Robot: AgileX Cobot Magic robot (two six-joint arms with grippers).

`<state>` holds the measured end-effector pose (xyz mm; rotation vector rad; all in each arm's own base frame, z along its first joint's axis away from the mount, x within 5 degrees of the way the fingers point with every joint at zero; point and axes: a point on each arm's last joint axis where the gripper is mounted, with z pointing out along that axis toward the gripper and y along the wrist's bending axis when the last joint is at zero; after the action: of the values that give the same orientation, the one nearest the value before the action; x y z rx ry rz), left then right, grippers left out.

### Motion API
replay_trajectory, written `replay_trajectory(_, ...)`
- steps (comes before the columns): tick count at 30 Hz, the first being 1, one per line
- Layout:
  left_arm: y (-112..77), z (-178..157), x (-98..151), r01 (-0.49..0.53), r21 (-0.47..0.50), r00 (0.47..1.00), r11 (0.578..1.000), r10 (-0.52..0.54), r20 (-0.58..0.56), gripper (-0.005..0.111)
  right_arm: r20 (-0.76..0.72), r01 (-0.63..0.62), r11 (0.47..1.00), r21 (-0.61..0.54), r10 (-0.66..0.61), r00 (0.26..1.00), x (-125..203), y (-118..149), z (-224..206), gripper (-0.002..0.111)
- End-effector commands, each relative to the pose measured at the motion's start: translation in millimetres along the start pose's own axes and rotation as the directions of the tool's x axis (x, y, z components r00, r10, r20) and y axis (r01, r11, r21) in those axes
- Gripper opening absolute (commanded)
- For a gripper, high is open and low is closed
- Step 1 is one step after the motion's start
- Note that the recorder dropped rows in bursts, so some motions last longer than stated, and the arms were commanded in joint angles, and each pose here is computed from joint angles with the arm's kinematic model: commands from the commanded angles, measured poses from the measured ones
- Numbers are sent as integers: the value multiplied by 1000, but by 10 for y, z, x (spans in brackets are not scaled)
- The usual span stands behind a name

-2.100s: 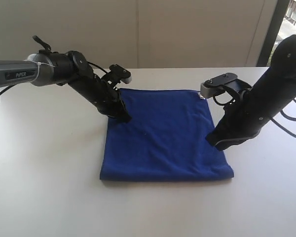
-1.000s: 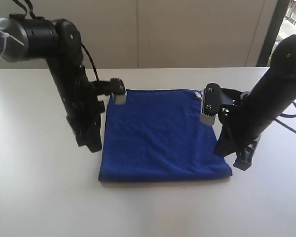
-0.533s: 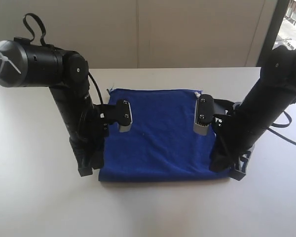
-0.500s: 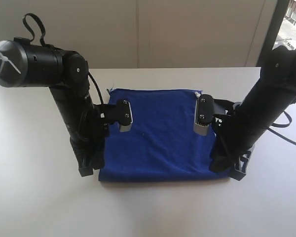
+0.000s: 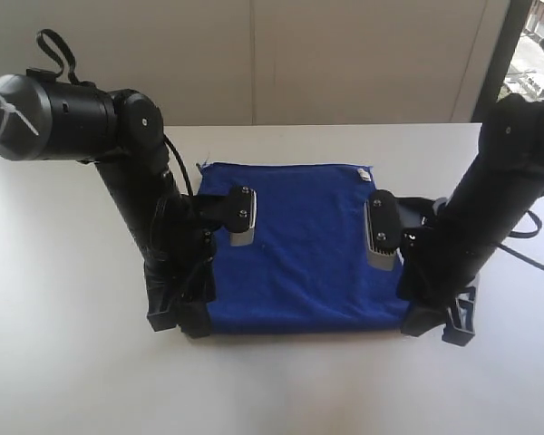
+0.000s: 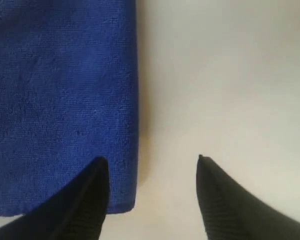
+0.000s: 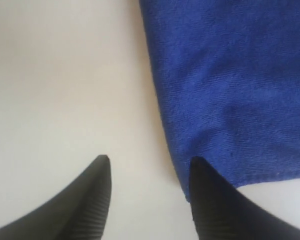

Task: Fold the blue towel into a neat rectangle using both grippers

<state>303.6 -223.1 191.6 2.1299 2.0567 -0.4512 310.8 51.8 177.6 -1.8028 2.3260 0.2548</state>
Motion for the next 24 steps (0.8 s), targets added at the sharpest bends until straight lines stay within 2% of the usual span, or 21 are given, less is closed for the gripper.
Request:
replay_trajectory(1, -46, -11, 1, -27, 19, 1000, 999, 27, -8, 57, -13, 65, 998, 11, -65, 998, 49, 38, 104, 47)
replay_trajectory(5, -48, 68, 66, -63, -3, 998, 998, 63, -31, 56, -19, 59, 997, 44, -58, 998, 74, -5, 197, 47)
replay_trajectory(8, -77, 155, 126, -77, -3, 996, 997, 76, -39, 56, -28, 54, 998, 26, -53, 998, 94, -22, 285, 47)
replay_trajectory(14, -40, 246, 170, -68, -86, 997, 994, 66, -27, 56, -41, 58, 998, 31, -57, 998, 115, -52, 355, 47)
replay_trajectory(21, -17, 285, 183, -67, -117, 998, 991, 65, -22, 56, -76, 100, 993, 62, -95, 993, 143, -85, 351, 47)
replay_trajectory(24, -4, 358, 204, -61, -98, 998, 993, 58, -31, 56, -76, 102, 992, 78, -96, 992, 142, -101, 354, 46)
